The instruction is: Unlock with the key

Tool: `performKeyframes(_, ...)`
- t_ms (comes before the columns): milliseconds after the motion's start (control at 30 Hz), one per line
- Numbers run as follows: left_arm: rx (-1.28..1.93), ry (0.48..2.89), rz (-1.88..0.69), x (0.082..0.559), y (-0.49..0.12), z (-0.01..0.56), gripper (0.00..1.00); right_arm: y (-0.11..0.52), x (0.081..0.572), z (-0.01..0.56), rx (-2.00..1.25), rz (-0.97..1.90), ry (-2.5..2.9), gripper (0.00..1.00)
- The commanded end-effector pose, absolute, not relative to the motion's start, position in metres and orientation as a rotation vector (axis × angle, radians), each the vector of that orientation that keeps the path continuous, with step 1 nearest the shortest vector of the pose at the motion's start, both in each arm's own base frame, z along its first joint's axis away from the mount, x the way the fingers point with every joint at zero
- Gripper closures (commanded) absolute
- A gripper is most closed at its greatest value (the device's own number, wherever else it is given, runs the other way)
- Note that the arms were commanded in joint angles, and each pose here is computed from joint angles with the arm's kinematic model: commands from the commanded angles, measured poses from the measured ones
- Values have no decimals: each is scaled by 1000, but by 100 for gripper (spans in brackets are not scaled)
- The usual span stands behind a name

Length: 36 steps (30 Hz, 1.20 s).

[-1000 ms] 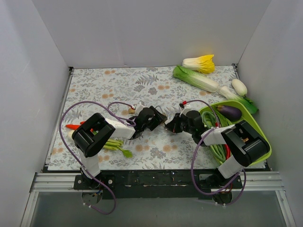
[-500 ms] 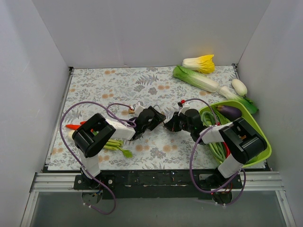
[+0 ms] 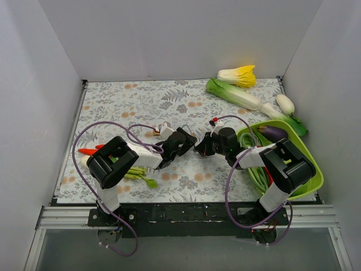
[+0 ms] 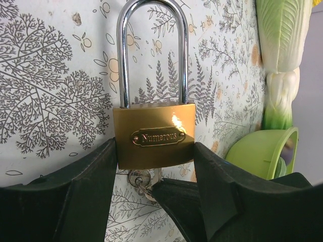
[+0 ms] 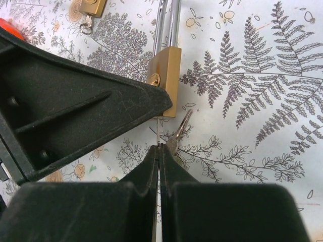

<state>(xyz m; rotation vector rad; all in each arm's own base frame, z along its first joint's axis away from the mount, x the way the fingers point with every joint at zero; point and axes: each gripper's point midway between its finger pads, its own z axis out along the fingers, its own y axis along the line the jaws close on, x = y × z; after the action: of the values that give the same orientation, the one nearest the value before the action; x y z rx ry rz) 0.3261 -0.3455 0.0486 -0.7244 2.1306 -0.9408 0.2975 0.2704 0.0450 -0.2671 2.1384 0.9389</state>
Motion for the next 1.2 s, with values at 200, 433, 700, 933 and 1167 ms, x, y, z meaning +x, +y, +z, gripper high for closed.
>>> performKeyframes(200, -357, 2431, -1264, 211, -418, 68, 100, 281, 371, 157, -232, 871, 1694, 99)
performKeyframes(433, -361, 2433, -1209, 209, -411, 64, 100, 277, 370, 166, -216, 869, 1655, 99)
performKeyframes(700, -359, 2404, -1241, 210, -417, 76, 100, 278, 363, 157, -208, 911, 1664, 99)
performKeyframes(933, -346, 2318, -1101, 234, -398, 98, 79, 273, 353, 145, -210, 912, 1692, 99)
performKeyframes(1167, -421, 2289, -1041, 257, -369, 104, 29, 269, 342, 138, -219, 927, 1706, 99)
